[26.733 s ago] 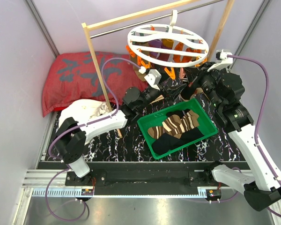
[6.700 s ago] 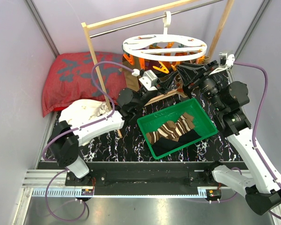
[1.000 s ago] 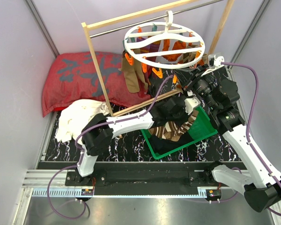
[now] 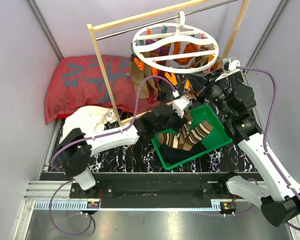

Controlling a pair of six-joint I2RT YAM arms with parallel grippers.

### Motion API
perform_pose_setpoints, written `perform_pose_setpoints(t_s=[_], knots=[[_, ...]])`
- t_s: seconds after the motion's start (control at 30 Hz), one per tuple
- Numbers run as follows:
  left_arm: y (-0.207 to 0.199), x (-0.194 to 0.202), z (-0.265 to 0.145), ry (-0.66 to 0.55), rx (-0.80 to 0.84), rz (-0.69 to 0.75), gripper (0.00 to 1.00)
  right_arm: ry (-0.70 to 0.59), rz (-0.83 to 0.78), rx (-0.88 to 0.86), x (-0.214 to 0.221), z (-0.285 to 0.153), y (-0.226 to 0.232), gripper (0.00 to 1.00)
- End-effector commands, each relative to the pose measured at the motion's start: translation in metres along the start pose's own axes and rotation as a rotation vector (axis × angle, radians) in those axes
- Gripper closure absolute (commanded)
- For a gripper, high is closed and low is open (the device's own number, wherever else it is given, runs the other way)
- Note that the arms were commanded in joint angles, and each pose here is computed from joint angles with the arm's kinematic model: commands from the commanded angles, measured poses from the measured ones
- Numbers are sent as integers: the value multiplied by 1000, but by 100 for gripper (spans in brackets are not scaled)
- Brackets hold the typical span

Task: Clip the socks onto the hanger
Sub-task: Pick up the sock from the bin, then clamp the sock onto the hanger.

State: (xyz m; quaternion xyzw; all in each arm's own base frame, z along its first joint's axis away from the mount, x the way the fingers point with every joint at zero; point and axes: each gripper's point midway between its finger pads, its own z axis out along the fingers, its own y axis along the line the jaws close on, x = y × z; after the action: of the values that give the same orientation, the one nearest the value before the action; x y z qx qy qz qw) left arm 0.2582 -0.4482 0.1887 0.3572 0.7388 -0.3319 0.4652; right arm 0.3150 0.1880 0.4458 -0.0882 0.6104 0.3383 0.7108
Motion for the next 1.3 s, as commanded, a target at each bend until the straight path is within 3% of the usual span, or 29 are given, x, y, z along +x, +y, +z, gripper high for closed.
perform_pose_setpoints(t_s=[0.0, 0.63, 1.27], knots=[[10, -68, -31, -252, -55, -36, 100, -27, -11, 15, -13, -4, 2, 82], [36, -155, -80, -486, -210, -77, 100, 7, -9, -1, -2, -4, 2, 81], [15, -189, -82, -507, -109, -58, 100, 56, -8, -8, 21, 9, -4, 80]])
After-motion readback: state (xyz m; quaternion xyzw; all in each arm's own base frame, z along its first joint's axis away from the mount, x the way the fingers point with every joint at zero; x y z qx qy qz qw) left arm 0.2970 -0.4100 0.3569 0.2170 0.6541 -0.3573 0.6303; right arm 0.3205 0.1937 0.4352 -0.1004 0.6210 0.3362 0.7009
